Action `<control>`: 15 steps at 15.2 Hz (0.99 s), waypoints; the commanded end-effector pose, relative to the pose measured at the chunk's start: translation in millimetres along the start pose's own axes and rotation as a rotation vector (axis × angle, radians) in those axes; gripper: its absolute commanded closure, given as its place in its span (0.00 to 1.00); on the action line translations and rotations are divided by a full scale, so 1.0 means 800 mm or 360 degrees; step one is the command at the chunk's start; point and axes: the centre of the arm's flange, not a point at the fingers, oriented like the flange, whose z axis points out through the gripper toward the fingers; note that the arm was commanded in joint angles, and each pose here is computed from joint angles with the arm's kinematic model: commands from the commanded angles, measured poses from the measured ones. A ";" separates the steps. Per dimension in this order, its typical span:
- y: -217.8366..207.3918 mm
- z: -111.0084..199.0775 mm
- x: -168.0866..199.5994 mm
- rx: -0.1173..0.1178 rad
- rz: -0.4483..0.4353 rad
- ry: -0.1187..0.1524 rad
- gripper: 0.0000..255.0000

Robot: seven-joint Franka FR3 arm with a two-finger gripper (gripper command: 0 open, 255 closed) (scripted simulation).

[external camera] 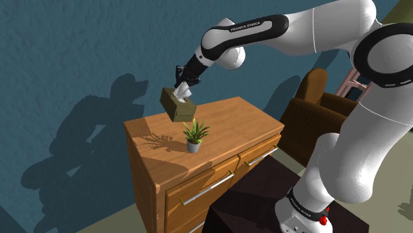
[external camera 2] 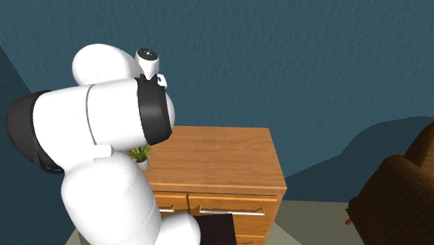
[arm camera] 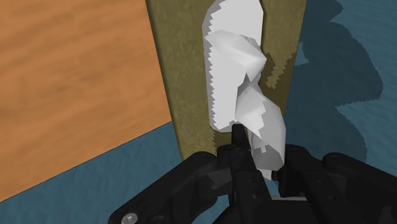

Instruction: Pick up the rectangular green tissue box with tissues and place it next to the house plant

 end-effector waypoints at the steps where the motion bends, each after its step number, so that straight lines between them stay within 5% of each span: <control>1: 0.006 0.010 -0.004 0.0000 0.0000 0.0001 1.00; 15: 0.050 0.087 -0.029 0.0000 0.0000 0.0001 1.00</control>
